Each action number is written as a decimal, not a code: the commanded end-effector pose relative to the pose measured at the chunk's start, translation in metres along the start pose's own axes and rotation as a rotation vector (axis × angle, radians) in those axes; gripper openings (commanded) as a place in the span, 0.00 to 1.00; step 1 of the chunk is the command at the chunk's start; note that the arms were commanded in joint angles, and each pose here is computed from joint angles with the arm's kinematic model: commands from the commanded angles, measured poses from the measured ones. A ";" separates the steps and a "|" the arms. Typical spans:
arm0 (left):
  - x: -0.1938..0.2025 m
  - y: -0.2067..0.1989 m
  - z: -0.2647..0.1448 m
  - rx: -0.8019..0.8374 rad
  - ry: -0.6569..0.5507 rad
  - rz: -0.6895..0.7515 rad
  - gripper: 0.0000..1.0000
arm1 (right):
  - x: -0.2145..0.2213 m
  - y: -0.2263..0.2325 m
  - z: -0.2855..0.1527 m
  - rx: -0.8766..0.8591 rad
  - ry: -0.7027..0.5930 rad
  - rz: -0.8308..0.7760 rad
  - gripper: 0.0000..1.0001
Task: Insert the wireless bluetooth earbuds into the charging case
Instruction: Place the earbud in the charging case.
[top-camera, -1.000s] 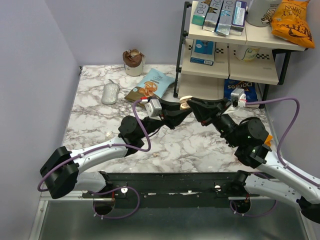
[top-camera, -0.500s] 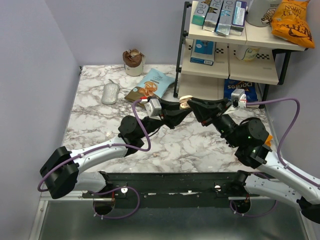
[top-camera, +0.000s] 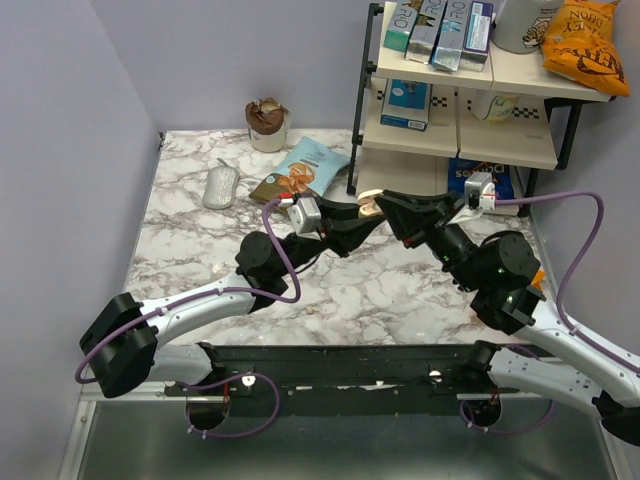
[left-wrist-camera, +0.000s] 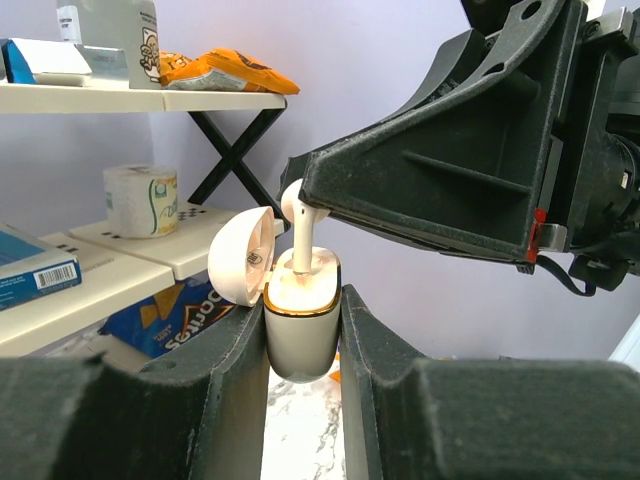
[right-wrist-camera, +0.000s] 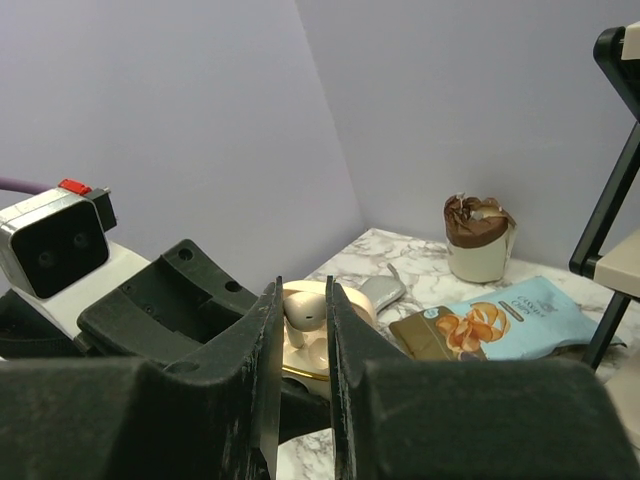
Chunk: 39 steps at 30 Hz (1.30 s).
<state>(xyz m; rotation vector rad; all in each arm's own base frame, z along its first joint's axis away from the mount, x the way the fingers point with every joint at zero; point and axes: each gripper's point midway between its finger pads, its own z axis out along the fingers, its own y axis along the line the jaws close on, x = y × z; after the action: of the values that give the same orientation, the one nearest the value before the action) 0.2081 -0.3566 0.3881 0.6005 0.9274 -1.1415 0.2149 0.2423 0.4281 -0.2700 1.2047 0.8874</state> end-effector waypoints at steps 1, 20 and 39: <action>-0.007 0.000 -0.001 0.003 -0.035 0.020 0.00 | -0.016 0.003 0.003 0.006 -0.037 0.017 0.01; 0.001 -0.005 0.002 0.035 -0.009 -0.001 0.00 | -0.007 0.008 0.010 -0.020 -0.010 0.021 0.01; -0.009 -0.005 0.003 0.034 -0.025 0.026 0.00 | 0.016 0.008 0.002 -0.039 0.056 0.030 0.01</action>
<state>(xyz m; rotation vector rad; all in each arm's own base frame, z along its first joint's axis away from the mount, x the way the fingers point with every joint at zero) 0.2103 -0.3618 0.3793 0.6148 0.9474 -1.1441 0.2164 0.2530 0.4273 -0.2865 1.2217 0.9163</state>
